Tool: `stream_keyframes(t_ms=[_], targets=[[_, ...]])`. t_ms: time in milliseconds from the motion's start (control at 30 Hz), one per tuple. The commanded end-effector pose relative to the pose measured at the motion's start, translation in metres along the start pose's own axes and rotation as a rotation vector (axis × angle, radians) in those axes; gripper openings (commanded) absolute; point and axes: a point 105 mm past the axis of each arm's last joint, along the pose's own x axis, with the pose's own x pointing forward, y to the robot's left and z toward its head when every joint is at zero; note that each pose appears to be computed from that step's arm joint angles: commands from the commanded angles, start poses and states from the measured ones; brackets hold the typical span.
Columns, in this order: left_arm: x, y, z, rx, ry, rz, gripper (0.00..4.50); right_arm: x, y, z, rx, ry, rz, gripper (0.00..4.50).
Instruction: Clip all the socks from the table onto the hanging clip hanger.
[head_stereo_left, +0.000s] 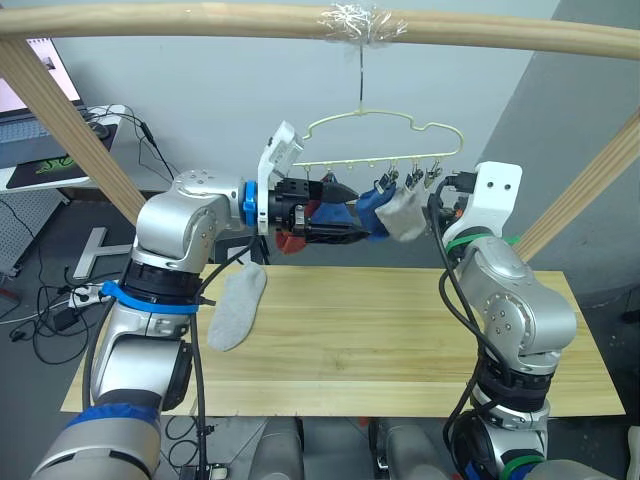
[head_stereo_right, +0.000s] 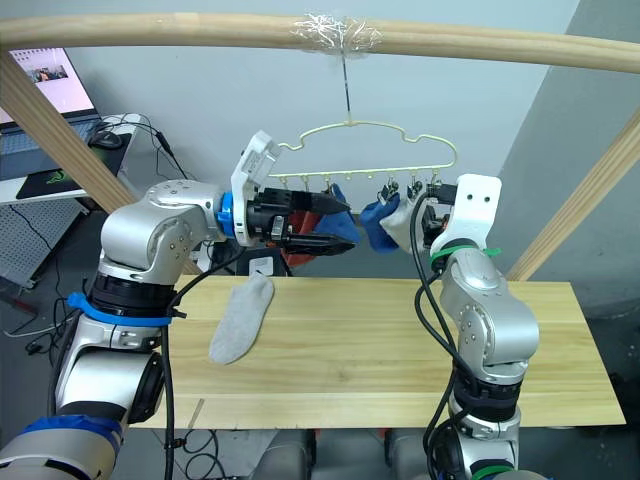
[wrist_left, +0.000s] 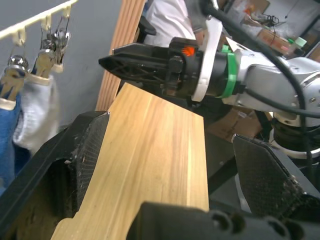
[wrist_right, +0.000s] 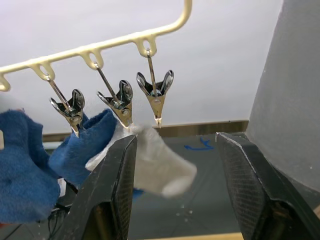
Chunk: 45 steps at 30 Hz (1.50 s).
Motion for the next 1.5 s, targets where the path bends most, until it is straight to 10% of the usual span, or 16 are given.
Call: stream_keyframes(t_ms=[33,200,1500], targets=[[-0.003,-0.005,0.020,0.064,-0.037,-0.007,4.49,-0.001,0.008,0.012,0.012,-0.052,0.027,2.57],[-0.001,-0.004,0.020,0.064,-0.040,0.011,4.50,0.001,0.012,0.010,0.023,-0.041,0.040,2.02],[-0.001,0.003,0.020,0.081,-0.045,0.103,4.50,0.065,0.005,0.022,0.007,-0.037,0.057,2.02]])
